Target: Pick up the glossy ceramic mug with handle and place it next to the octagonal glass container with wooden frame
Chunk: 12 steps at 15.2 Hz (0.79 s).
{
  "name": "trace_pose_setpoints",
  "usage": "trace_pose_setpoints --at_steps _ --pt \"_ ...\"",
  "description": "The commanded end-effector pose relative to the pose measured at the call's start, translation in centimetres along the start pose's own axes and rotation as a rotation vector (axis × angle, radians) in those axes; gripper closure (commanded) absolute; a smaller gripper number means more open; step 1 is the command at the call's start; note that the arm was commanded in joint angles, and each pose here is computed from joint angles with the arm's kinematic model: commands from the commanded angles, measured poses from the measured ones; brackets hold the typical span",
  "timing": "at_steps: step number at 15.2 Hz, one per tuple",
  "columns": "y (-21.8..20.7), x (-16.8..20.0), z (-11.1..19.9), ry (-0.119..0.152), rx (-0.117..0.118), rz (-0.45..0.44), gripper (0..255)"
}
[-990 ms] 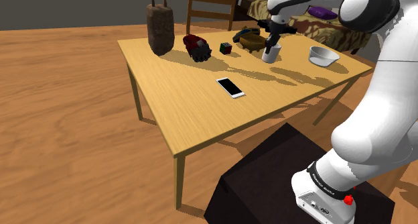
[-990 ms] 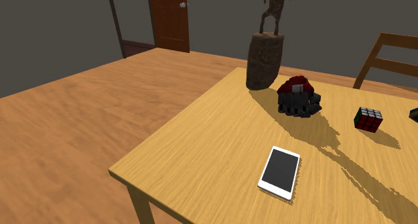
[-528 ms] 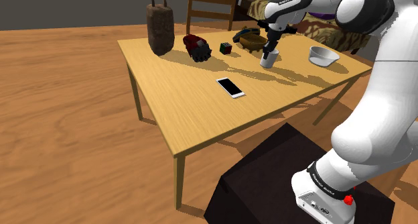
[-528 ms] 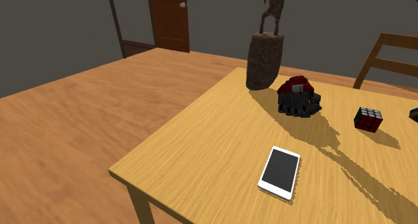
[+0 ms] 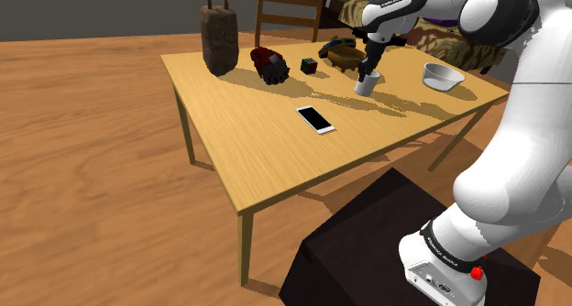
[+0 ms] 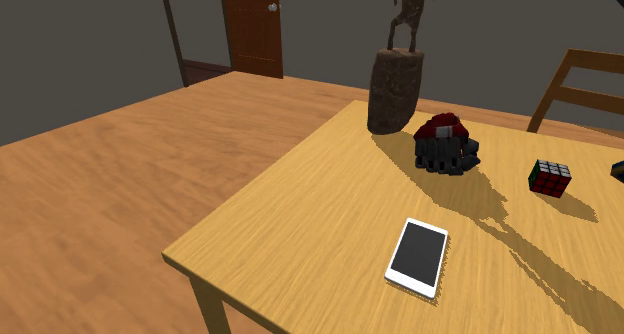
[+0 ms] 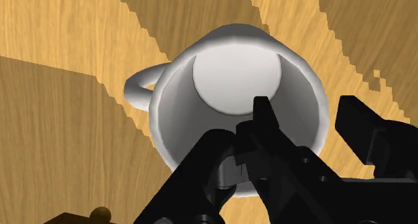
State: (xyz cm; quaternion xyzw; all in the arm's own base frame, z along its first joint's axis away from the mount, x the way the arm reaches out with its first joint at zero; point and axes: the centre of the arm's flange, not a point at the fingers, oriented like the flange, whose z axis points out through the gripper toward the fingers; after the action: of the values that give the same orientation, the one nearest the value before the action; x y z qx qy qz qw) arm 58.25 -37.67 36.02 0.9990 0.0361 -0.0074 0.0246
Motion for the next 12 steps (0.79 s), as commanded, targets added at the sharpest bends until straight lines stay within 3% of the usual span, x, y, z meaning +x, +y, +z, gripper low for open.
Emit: trace_pose_setpoints --at_steps 1,5,9,12 --pt "0.0 0.0 0.0 0.0 0.0 0.0 0" --pt "0.0 0.0 0.0 0.0 0.0 0.0 0" --pt "0.0 0.0 -5.0 0.0 0.0 0.0 0" --pt "0.0 0.0 -5.0 0.0 0.0 0.0 0"
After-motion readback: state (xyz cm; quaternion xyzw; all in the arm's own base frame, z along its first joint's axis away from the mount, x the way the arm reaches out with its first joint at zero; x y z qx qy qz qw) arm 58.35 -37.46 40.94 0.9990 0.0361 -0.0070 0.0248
